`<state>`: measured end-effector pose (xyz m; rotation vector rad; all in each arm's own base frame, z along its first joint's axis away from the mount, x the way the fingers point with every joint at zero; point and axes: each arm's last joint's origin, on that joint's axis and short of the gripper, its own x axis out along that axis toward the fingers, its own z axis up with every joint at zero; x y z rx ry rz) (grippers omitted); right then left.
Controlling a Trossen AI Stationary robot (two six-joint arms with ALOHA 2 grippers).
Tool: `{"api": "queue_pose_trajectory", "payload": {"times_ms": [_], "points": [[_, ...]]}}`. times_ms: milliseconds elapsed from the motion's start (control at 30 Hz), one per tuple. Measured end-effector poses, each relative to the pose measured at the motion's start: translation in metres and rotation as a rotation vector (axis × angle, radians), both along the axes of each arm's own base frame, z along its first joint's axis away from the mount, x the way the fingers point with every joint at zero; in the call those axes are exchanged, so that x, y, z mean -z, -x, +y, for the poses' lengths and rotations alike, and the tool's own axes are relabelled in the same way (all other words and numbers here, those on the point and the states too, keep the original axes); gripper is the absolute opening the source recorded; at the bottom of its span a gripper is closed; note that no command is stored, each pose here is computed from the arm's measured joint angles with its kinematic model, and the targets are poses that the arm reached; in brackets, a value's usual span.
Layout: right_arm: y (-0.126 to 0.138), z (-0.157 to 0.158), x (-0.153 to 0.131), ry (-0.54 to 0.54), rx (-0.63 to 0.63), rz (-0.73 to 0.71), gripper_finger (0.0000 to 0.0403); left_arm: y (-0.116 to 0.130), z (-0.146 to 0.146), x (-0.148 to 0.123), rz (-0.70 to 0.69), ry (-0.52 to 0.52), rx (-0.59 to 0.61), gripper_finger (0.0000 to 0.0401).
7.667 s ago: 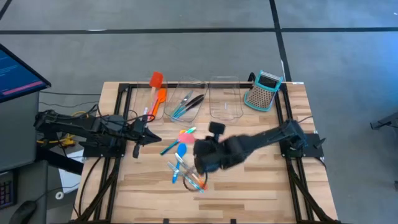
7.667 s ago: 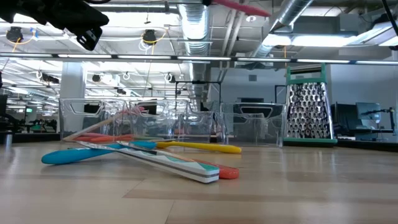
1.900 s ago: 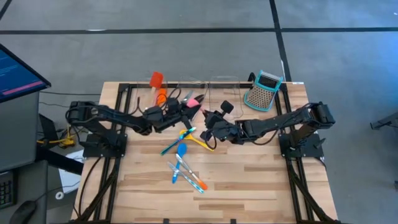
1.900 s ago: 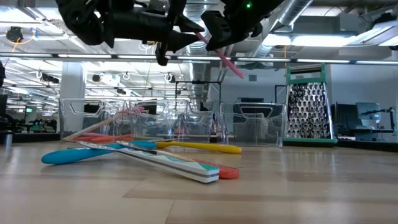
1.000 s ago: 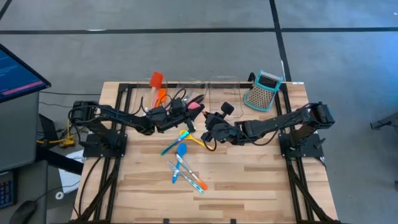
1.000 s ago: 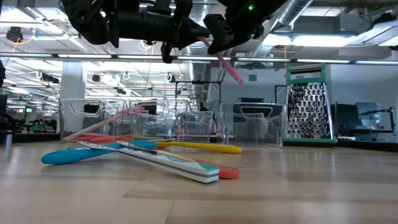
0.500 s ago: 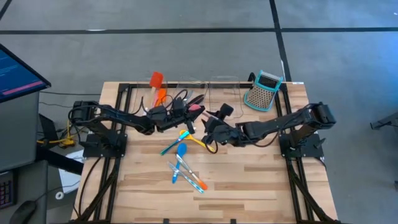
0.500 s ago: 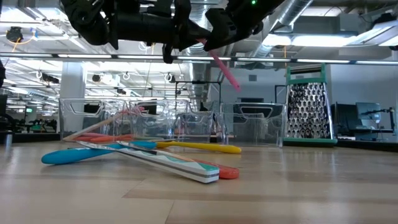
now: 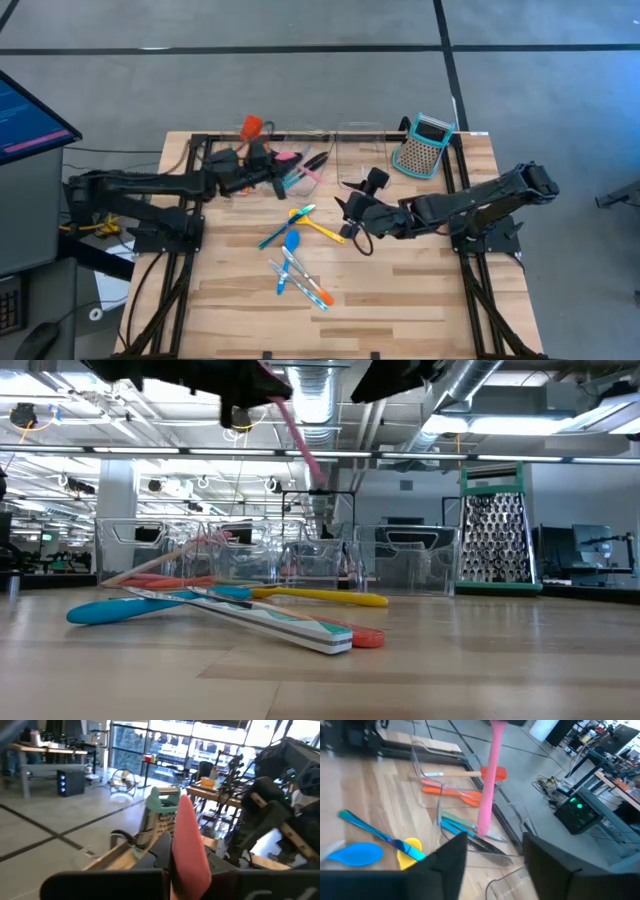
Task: Pick & Place Kitchen Items
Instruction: Put the pink spatula into the left transparent bin
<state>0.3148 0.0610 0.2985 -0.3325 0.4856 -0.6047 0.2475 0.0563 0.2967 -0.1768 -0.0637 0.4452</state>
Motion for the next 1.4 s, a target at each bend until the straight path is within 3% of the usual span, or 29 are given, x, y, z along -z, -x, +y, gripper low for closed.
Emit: {"api": "queue_pose_trajectory", "payload": {"times_ms": [300, 467, 833, 1067, 1400], "points": [[0.020, 0.010, -0.007, -0.083, -0.033, 0.009, 0.0010, 0.064, 0.008, -0.026, 0.071, -0.020, -0.103, 0.0005], [0.025, 0.017, -0.001, -0.276, -0.225, 0.110, 0.0011, 0.089, 0.013, -0.027, 0.131, 0.000, -0.171, 0.0005], [0.016, 0.028, 0.047, -0.429, -0.415, 0.226, 0.0001, 0.113, 0.046, -0.008, 0.315, 0.103, -0.329, 0.0005], [0.024, 0.027, 0.078, -0.514, -0.517, 0.116, 0.0001, 0.117, 0.075, 0.010, 0.400, 0.213, -0.353, 0.0005], [0.043, 0.022, 0.112, -0.632, -0.545, -0.034, 0.0000, 0.116, 0.109, 0.034, 0.596, 0.435, -0.362, 0.0005]]}}
